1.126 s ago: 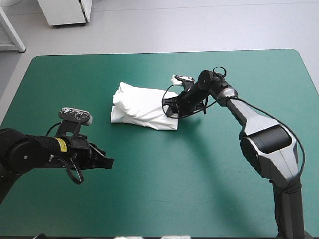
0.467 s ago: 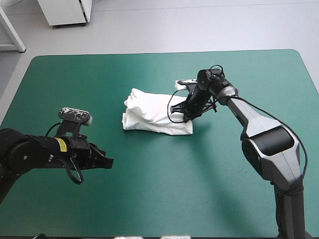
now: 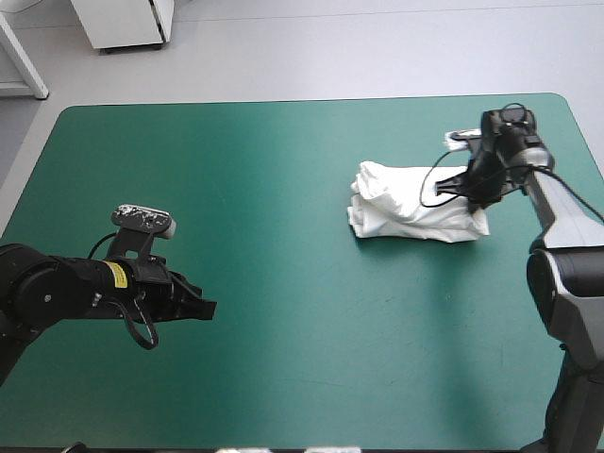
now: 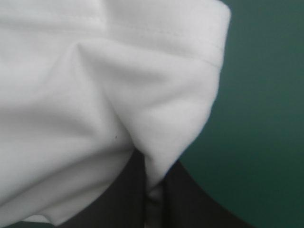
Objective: Fold the cloth
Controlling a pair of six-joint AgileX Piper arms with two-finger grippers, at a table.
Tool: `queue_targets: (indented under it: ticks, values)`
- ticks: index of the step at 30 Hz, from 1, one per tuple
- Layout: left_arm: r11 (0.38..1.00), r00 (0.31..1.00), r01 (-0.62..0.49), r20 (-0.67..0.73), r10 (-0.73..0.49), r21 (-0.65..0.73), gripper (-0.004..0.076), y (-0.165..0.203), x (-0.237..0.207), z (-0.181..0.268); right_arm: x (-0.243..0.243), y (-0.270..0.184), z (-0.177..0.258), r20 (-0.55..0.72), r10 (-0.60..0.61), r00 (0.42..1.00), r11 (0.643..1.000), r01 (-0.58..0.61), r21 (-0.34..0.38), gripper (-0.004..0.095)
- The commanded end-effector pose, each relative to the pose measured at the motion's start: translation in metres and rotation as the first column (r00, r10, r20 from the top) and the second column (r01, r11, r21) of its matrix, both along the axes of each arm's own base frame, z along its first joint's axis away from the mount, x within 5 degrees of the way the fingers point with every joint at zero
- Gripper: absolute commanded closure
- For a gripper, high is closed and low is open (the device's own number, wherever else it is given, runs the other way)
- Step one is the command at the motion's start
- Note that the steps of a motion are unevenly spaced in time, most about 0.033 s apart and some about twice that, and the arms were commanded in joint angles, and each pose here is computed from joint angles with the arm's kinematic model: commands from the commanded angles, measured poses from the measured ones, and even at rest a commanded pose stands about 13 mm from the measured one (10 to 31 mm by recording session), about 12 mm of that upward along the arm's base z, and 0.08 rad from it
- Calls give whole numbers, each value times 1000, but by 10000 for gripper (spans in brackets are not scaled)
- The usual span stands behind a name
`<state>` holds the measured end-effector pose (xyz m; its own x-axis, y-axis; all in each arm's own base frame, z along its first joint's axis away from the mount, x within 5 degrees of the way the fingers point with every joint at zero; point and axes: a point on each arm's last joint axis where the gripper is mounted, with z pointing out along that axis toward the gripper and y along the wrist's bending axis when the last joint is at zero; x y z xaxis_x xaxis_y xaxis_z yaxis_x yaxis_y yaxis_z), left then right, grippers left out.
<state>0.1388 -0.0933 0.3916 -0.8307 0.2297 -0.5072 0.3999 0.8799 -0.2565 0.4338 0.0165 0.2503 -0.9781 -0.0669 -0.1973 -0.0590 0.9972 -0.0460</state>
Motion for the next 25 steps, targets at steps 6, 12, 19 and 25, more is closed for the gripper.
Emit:
queue_targets:
  ticks: [6,12,19,25]
  values:
    - [1000,1000,0,-3,0,-20,733,2,-7,8,-45,-127,33,18,-254,967,966,255,-44,925]
    - [1000,1000,0,-3,0,-20,733,2,-7,8,-81,-189,37,16,-423,906,905,423,-39,925]
    - [1000,999,7,32,-6,-29,733,1,-4,9,-91,-197,32,-9,-449,893,889,448,94,925]
    - [1000,1000,2,10,-2,-31,733,1,-5,9,-93,-194,40,14,-427,904,901,424,92,665]
